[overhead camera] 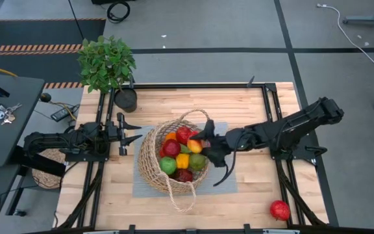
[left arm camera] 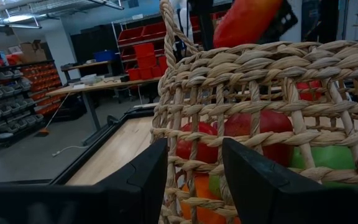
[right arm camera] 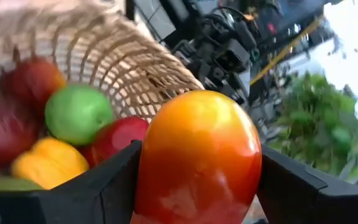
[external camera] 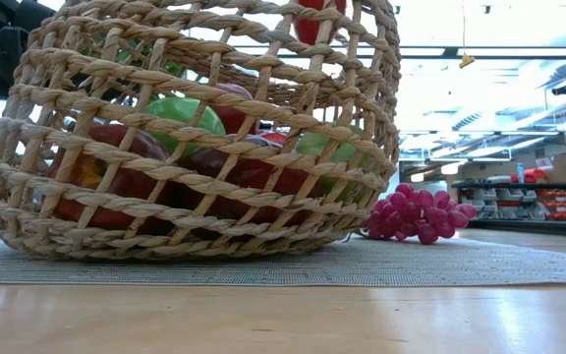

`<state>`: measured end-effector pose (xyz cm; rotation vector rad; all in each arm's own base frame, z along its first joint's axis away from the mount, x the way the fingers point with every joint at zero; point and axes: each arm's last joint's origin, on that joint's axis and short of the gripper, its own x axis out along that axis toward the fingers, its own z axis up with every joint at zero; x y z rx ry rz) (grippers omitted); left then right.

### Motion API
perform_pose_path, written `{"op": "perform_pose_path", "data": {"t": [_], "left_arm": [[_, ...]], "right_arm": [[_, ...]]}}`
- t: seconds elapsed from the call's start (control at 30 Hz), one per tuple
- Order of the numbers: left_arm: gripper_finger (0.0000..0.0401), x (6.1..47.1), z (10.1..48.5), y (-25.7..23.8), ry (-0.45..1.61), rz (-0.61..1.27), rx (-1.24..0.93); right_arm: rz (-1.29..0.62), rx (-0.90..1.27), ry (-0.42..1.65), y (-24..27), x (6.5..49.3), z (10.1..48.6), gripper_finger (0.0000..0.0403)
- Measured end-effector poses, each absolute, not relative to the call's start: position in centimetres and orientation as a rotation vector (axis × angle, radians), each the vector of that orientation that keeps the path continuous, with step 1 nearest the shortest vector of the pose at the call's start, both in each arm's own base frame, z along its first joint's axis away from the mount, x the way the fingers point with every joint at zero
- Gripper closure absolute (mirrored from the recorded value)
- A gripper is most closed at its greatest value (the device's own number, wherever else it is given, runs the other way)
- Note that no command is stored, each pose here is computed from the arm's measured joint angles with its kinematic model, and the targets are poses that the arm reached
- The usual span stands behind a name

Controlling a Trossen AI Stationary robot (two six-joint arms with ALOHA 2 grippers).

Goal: Build produce basket
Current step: Put the mango in the basket

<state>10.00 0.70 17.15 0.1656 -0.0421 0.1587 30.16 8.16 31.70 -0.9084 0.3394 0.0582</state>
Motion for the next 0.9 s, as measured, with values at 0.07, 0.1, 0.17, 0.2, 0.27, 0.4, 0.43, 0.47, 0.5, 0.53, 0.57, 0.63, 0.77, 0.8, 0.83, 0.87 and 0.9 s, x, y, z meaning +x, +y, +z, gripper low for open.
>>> {"op": "perform_pose_path", "data": {"t": [0.07, 0.1, 0.17, 0.2, 0.27, 0.4, 0.43, 0.47, 0.5, 0.53, 0.57, 0.63, 0.77, 0.8, 0.83, 0.87, 0.9], "left_arm": [[0.0241, 10.0, 17.2, 0.7, -0.043, 0.159, 0.165], [0.0241, 10.0, 17.2, 0.7, -0.044, 0.159, 0.165], [0.0241, 10.0, 17.2, 0.7, -0.043, 0.159, 0.166], [0.0241, 10.0, 17.2, 0.7, -0.044, 0.159, 0.166], [0.0241, 10.0, 17.2, 0.7, -0.042, 0.158, 0.166], [0.0241, 10.0, 17.1, 0.7, -0.042, 0.158, 0.166], [0.0241, 10.0, 17.2, 0.7, -0.042, 0.159, 0.166], [0.0241, 10.0, 17.2, 0.7, -0.042, 0.158, 0.166], [0.0241, 10.0, 17.2, 0.7, -0.042, 0.159, 0.166], [0.0241, 10.0, 17.2, 0.7, -0.042, 0.159, 0.165], [0.0241, 10.0, 17.2, 0.7, -0.042, 0.159, 0.166], [0.0241, 10.0, 17.1, 0.7, -0.042, 0.159, 0.166], [0.0241, 10.0, 17.1, 0.7, -0.042, 0.158, 0.166], [0.0241, 10.0, 17.1, 0.7, -0.042, 0.159, 0.166], [0.0241, 10.0, 17.1, 0.7, -0.042, 0.159, 0.166], [0.0241, 10.0, 17.1, 0.7, -0.042, 0.158, 0.166], [0.0241, 10.0, 17.1, 0.7, -0.042, 0.159, 0.166]], "right_arm": [[0.070, -1.000, 0.345, 8.4, 30.8, 31.1, 0.0125], [0.063, -1.042, 0.353, 8.5, 31.0, 30.8, 0.0125], [0.031, -1.122, 0.361, 8.7, 31.8, 30.2, 0.0125], [0.018, -1.163, 0.366, 8.8, 32.1, 30.0, 0.0125], [-0.010, -1.239, 0.363, 8.9, 32.8, 29.5, 0.0125], [-0.036, -1.390, 0.386, 9.2, 34.0, 28.3, 0.0125], [-0.037, -1.432, 0.397, 9.2, 34.3, 27.9, 0.0125], [-0.034, -1.470, 0.400, 9.3, 34.5, 27.6, 0.0125], [-0.031, -1.502, 0.398, 9.4, 34.8, 27.3, 0.0125], [-0.033, -1.529, 0.390, 9.4, 35.0, 27.1, 0.0125], [-0.038, -1.544, 0.382, 9.5, 35.3, 27.0, 0.0125], [-0.052, -1.545, 0.366, 9.6, 35.7, 26.6, 0.0125], [-0.084, -1.529, 0.338, 9.6, 36.5, 26.0, 0.0125], [-0.084, -1.521, 0.339, 9.4, 36.7, 25.8, 0.0125], [-0.080, -1.507, 0.338, 9.4, 36.8, 25.5, 0.0125], [-0.076, -1.490, 0.340, 9.3, 37.0, 25.3, 0.0125], [-0.069, -1.472, 0.344, 9.2, 37.1, 25.0, 0.0125]]}}
